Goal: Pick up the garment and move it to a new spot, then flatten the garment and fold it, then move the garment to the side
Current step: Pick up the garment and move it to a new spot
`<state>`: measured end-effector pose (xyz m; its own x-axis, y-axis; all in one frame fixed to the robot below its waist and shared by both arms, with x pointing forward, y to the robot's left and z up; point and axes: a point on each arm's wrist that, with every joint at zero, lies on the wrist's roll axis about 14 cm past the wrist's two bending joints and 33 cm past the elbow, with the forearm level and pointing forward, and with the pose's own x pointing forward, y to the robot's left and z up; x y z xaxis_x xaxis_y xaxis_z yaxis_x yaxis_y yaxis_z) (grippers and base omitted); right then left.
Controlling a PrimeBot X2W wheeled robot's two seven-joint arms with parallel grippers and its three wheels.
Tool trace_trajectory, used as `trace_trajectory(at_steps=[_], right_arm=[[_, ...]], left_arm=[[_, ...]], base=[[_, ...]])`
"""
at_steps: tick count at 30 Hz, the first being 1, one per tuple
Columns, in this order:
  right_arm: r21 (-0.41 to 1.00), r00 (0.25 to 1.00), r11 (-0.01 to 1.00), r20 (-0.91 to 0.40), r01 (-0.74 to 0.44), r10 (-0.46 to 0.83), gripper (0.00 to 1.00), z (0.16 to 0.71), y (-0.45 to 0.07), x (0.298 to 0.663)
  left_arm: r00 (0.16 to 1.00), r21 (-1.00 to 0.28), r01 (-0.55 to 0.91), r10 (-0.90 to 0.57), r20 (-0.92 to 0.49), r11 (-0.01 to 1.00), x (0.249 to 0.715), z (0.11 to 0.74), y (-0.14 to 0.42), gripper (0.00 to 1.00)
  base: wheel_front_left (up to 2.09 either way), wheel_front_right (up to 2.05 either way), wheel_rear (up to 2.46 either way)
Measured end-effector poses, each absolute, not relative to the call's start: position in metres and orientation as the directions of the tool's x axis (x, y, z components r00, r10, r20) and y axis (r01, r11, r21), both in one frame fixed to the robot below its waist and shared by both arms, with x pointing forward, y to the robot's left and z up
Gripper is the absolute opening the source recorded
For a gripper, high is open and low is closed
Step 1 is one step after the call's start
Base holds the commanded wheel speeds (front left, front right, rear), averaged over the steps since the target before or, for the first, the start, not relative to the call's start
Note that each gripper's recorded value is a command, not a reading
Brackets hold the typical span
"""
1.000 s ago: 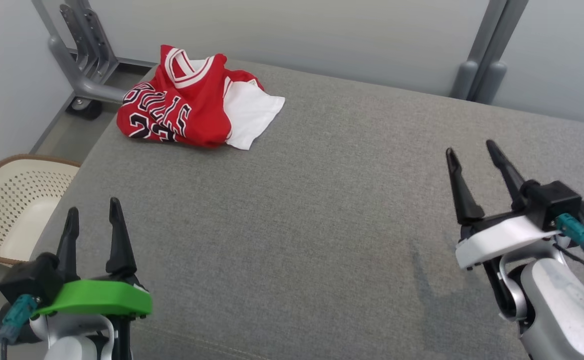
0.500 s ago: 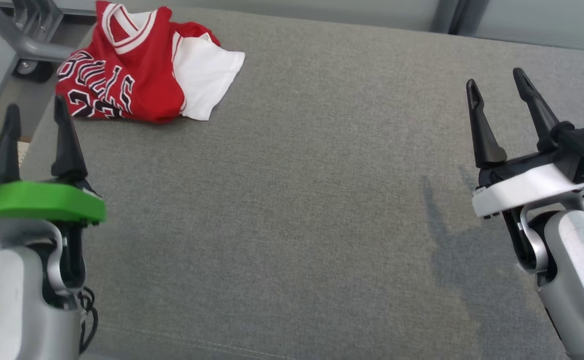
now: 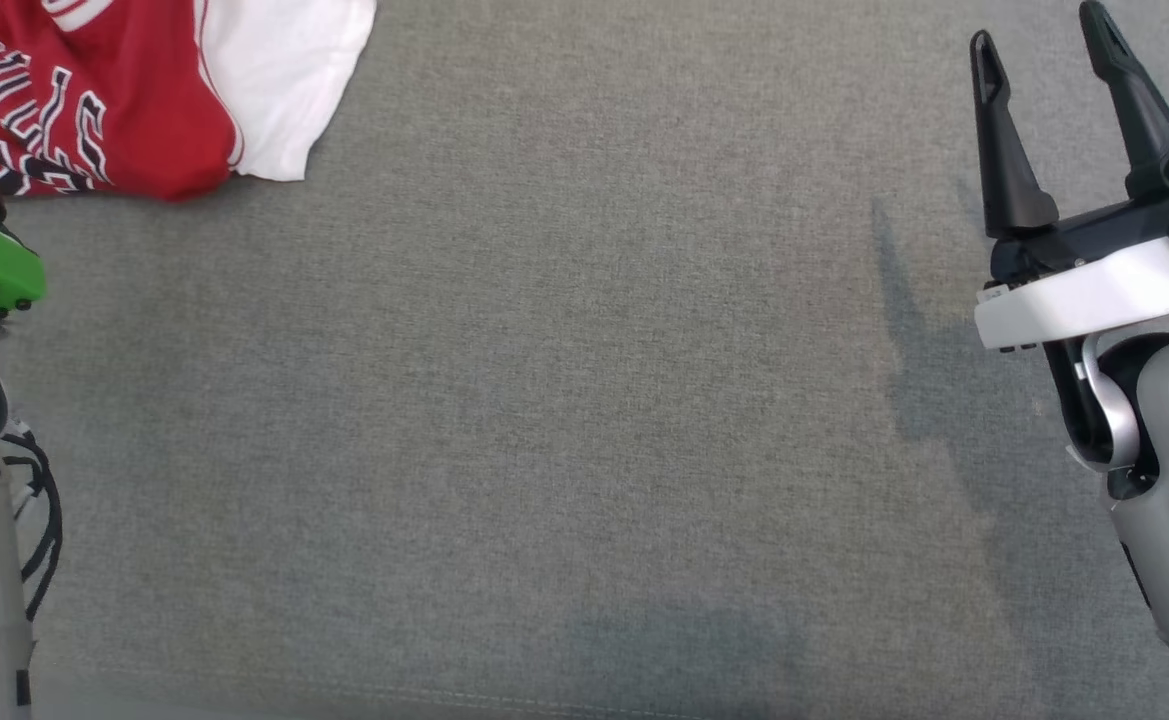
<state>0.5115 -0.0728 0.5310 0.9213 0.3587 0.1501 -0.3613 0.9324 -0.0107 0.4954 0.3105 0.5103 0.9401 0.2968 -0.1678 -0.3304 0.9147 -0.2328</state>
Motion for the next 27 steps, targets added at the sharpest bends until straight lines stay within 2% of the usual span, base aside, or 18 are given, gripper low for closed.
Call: trace_trajectory(at_steps=[16,22,27], right_arm=[[-0.067,0.948,0.950,0.066,-0.306,0.310,1.00,0.476,-0.105,0.551],[-0.060,0.952,0.951,0.019,-0.304,0.305,1.00,0.448,-0.107,0.558],[-0.054,0.952,0.950,0.006,-0.306,0.307,1.00,0.437,-0.106,0.561]], left_arm=[[0.897,-0.156,-0.284,0.205,-0.393,0.946,0.564,0.418,0.290,1.00],[0.831,-0.119,-0.290,0.188,-0.524,0.950,0.559,0.361,0.284,1.00],[0.821,-0.106,-0.297,0.197,-0.537,0.949,0.564,0.350,0.286,1.00]], base=[[0.00,0.00,0.00],[0.00,0.00,0.00],[0.00,0.00,0.00]])
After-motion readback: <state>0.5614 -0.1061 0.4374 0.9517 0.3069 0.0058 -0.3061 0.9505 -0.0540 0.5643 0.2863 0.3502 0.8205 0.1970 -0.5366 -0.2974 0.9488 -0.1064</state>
